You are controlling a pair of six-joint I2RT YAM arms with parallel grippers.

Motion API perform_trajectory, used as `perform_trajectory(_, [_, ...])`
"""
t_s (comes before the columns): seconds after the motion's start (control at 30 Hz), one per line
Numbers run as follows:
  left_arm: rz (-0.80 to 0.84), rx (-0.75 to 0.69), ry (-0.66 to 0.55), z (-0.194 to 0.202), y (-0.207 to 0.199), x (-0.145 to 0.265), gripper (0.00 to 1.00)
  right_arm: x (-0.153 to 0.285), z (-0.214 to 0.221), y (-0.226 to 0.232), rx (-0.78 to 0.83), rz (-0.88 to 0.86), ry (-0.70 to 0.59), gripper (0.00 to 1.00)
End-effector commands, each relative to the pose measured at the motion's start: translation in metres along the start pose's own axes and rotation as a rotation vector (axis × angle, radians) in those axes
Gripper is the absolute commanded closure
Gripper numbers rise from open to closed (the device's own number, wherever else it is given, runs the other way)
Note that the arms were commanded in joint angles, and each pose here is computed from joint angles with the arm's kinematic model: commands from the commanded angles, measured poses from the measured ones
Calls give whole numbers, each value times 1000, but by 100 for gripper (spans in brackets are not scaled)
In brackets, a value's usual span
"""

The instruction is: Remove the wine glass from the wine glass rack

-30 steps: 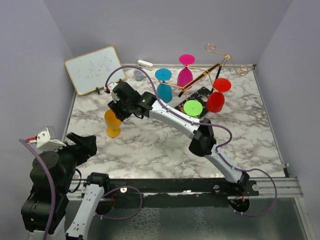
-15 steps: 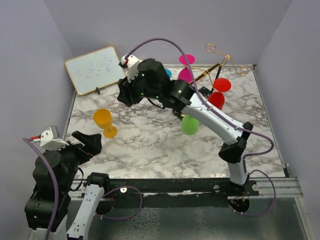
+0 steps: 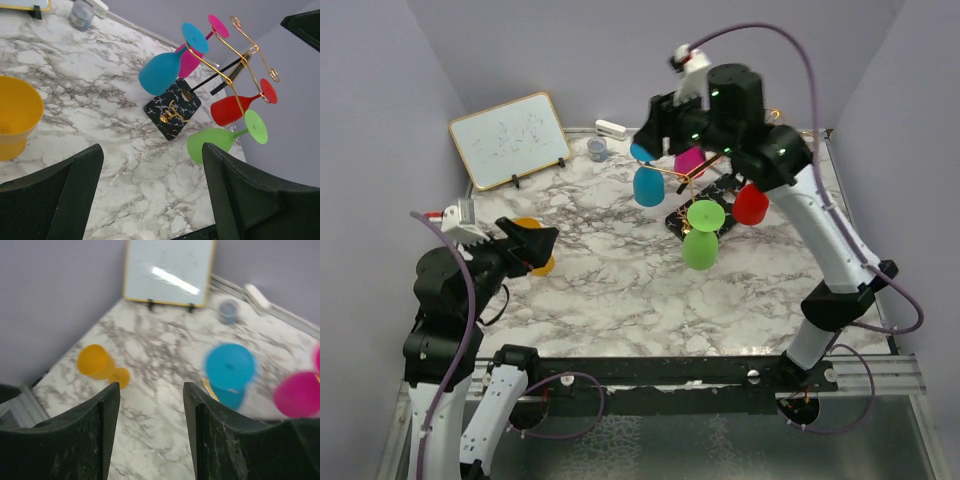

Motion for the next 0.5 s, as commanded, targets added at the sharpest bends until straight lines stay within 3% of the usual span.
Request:
perform_trajectory(0.0, [168,-43,-19,-26,-33,-23,18,67,-12,-91,-164,124,-57,47])
perform_trajectory(0.17, [211,-53,63,-37,-47,-54,19,133,0,-170,-361,194,-109,49])
perform_trajectory(0.3, [218,-32,96,-39,-48,-71,19,179,18,-189,-455,298,-181,48])
perform_trajectory(0.47, [231,-18,126,-31,-43,-79,20,211,76,-222,-621,413,-186,48])
Point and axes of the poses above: each gripper's point midway between its finger pads, its own x axis back along the fingers, its own y axis along the line the jaws close on, z = x × y, the point moved 6 cm from there along x, back along the fingers, and after that the axes turned 4 degrees about x, right-handed, at the moved point
